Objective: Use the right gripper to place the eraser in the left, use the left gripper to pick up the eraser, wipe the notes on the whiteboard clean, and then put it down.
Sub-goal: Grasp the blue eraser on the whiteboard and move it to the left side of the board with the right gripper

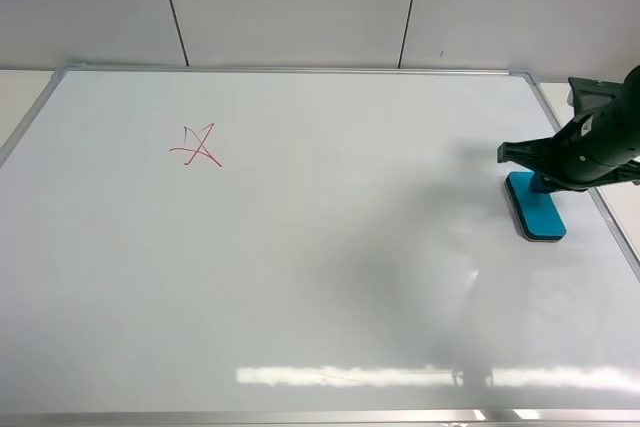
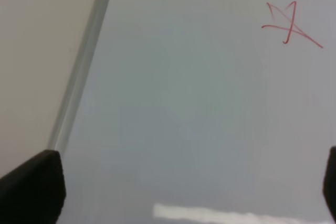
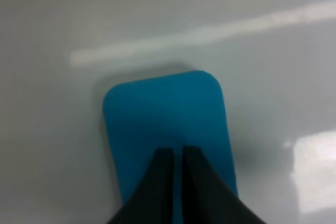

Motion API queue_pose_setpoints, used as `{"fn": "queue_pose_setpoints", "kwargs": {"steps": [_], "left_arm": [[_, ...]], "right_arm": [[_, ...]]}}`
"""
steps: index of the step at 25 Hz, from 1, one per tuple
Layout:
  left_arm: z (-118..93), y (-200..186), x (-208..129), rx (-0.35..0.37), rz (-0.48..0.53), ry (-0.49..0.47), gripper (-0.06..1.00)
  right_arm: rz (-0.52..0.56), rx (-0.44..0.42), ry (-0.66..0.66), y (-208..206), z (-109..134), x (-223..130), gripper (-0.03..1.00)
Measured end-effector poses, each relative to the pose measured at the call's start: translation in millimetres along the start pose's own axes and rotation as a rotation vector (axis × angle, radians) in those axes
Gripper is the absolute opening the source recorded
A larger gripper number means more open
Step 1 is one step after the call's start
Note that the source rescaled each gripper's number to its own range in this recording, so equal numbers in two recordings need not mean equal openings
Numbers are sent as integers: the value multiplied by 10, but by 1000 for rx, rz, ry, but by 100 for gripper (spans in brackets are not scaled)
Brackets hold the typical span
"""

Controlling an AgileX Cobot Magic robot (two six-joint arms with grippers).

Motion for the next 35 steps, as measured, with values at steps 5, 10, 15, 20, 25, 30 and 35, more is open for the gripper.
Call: {"fn": "queue_pose_setpoints", "kwargs": {"steps": [5, 10, 15, 20, 25, 30, 35], "left_arm": [[0, 0, 0, 0, 0, 0, 100], [0, 0, 0, 0, 0, 0, 100], [0, 0, 0, 0, 0, 0, 100], [0, 0, 0, 0, 0, 0, 100], [0, 0, 0, 0, 0, 0, 100], [0, 0, 0, 0, 0, 0, 100], [0, 0, 0, 0, 0, 0, 100]], "right_arm": [[24, 11, 52, 63, 16, -35, 0], [51, 23, 68, 174, 77, -55, 0], [19, 51, 44, 258, 231, -11, 0], [-46, 150, 17, 276, 770, 0, 0], [-73, 264, -14, 186, 1423, -148, 0], [-117, 377, -44, 56, 2039, -411, 0], [-154, 456, -90, -25, 2478, -636, 0]]}}
Point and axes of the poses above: a point on each arm's last joint axis where the gripper is mounted, y pointing out along that axis toward the gripper, z along the wrist's bending axis when the last joint is at zero, x = y × z, the point moved 3 cm from there along y, pointing out along that axis toward the gripper, and after that the axes turned 10 degrees about -y, right-handed, at the moved point
